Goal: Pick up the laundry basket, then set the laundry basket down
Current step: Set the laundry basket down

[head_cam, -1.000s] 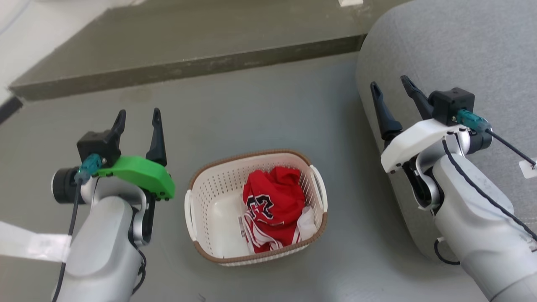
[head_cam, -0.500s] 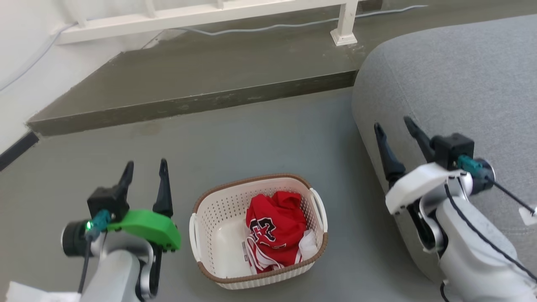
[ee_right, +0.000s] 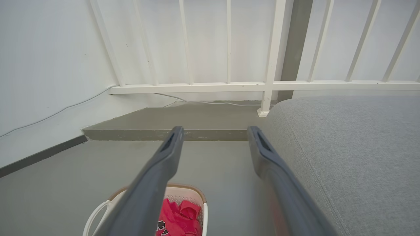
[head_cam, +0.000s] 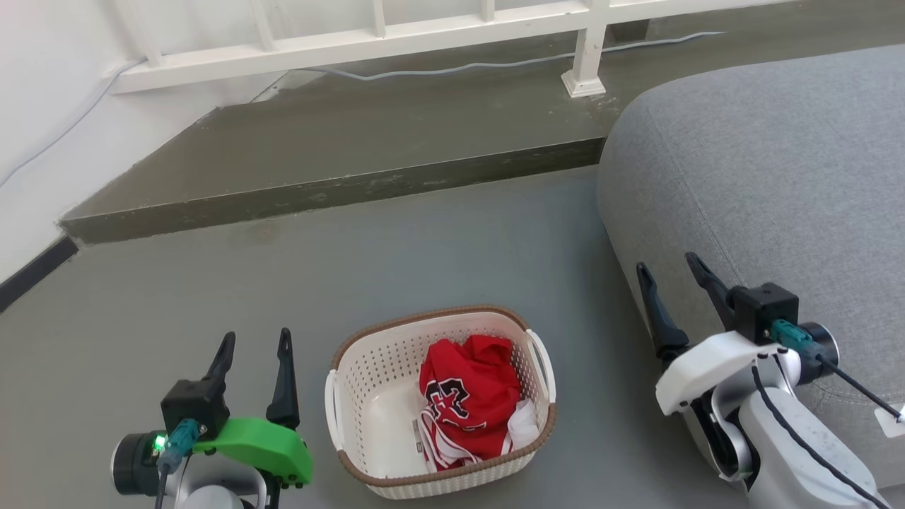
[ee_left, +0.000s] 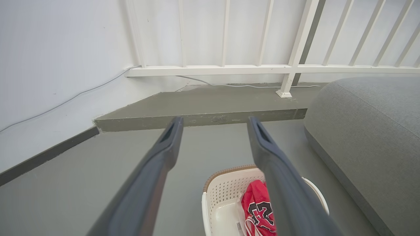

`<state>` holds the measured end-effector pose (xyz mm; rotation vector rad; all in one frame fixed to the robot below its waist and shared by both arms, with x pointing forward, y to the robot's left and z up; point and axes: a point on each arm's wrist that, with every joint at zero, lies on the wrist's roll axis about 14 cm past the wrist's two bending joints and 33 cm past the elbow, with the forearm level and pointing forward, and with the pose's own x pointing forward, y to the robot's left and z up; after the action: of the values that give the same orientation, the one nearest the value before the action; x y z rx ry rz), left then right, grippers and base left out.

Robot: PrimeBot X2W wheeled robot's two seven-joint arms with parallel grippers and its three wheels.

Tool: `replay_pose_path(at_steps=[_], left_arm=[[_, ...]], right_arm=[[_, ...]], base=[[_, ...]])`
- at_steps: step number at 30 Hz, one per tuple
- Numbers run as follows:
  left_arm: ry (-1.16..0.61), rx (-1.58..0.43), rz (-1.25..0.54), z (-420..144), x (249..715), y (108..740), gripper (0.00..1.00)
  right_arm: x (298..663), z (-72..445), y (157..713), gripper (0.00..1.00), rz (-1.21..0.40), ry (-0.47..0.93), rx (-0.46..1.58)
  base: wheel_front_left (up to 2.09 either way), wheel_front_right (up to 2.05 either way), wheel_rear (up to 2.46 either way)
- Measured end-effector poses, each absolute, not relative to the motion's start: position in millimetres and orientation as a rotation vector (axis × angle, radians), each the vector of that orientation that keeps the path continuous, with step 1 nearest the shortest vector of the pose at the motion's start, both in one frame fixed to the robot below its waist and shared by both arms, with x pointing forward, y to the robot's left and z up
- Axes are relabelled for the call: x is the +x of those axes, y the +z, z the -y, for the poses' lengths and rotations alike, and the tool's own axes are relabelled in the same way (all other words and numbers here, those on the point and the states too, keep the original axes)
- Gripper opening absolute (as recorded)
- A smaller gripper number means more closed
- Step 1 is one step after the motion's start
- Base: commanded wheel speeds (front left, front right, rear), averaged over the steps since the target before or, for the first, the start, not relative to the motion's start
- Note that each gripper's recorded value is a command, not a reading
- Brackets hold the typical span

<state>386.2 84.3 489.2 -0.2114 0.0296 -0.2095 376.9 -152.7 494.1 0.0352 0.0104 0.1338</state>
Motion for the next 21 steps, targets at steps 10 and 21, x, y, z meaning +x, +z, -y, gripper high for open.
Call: replay_pose_path(at_steps=[10,21], left_arm=[[-0.182,-0.219,-0.017,-91,375,491,1.00],[-0.162,-0.219,-0.036,-96,365,483,1.00]], right_arm=[[363,150,483,1.00,-0.036,0.127,0.058],[355,146,476,1.00,-0.053,0.134,0.061]], base=[[0.00,0.00,0.00],[0.00,0.00,0.00]])
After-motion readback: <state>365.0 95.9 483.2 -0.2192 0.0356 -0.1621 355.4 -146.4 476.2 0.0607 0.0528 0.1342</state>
